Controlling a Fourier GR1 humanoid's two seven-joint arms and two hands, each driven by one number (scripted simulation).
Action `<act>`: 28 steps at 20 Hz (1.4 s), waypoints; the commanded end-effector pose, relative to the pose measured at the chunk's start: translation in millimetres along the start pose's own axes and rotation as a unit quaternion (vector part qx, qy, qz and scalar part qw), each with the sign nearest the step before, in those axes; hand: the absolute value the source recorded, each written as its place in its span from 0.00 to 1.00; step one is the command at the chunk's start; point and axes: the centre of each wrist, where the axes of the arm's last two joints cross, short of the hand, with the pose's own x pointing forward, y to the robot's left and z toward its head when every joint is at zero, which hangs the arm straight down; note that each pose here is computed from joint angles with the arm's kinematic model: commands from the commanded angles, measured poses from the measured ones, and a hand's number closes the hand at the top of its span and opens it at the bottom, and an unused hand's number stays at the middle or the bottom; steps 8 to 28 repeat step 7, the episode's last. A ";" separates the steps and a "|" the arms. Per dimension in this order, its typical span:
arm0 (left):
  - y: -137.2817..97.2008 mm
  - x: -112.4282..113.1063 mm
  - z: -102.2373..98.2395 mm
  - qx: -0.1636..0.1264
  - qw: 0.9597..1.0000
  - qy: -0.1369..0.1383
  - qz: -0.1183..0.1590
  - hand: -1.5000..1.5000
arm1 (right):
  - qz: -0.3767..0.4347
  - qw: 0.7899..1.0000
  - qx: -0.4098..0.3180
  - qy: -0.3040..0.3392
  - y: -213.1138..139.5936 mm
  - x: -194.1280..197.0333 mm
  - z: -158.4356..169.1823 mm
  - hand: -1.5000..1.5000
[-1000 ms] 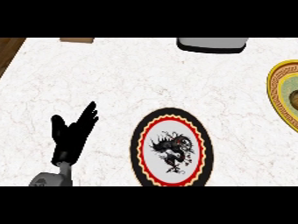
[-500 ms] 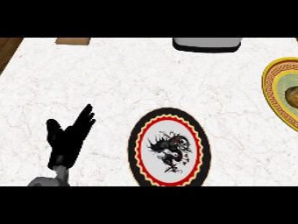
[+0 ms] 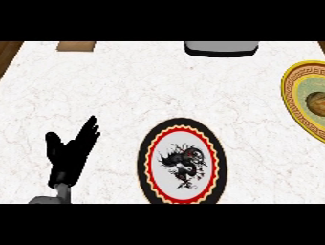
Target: Pick the squash from the plate and place it in the plate
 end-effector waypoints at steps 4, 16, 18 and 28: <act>-5.5 -6.7 3.5 -0.003 1.000 0.002 -0.003 0.50 | -0.037 0.996 0.052 -0.056 -10.5 -7.9 26.2 0.00; -2.2 0.4 -1.9 -0.003 1.000 -0.001 0.004 0.50 | -0.028 0.997 0.047 -0.055 -12.1 -10.6 33.6 0.00; -2.2 0.4 -1.9 -0.003 1.000 -0.001 0.004 0.50 | -0.028 0.997 0.047 -0.055 -12.1 -10.6 33.6 0.00; -2.2 0.4 -1.9 -0.003 1.000 -0.001 0.004 0.50 | -0.028 0.997 0.047 -0.055 -12.1 -10.6 33.6 0.00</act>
